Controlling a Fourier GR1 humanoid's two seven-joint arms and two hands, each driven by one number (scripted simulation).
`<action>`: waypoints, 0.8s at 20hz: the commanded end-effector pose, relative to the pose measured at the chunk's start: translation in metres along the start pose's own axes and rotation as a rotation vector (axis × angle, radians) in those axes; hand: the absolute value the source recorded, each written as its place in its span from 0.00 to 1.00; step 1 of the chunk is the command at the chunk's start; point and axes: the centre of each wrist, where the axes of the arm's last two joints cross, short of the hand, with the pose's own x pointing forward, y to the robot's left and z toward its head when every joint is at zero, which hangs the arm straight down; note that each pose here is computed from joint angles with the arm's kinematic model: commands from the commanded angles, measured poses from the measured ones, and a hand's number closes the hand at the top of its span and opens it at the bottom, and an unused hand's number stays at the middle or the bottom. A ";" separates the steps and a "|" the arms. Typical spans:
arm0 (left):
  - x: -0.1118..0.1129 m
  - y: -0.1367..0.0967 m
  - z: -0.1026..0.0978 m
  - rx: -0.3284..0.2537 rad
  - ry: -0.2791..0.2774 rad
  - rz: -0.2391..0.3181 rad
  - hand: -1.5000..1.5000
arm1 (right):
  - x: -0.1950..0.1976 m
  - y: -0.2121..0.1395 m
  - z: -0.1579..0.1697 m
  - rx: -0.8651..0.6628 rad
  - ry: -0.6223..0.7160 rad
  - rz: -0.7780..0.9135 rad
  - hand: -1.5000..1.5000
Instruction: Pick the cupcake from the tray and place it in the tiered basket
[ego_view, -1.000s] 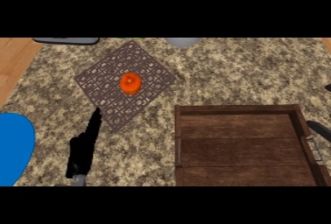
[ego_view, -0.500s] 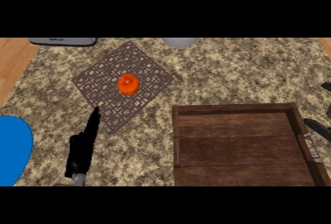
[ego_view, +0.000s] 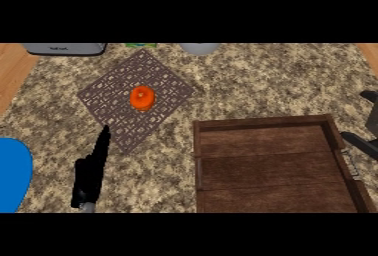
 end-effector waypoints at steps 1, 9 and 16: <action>-0.004 0.011 -0.001 0.019 0.034 -0.001 0.50 | 0.013 -0.041 0.010 -0.195 -0.045 -0.067 0.00; -0.009 0.011 0.006 0.021 0.039 -0.008 0.50 | 0.019 -0.146 0.053 -0.455 0.069 -0.120 0.00; -0.016 0.026 0.008 0.076 0.037 0.011 0.50 | -0.013 -0.211 0.096 -0.415 0.064 -0.132 0.00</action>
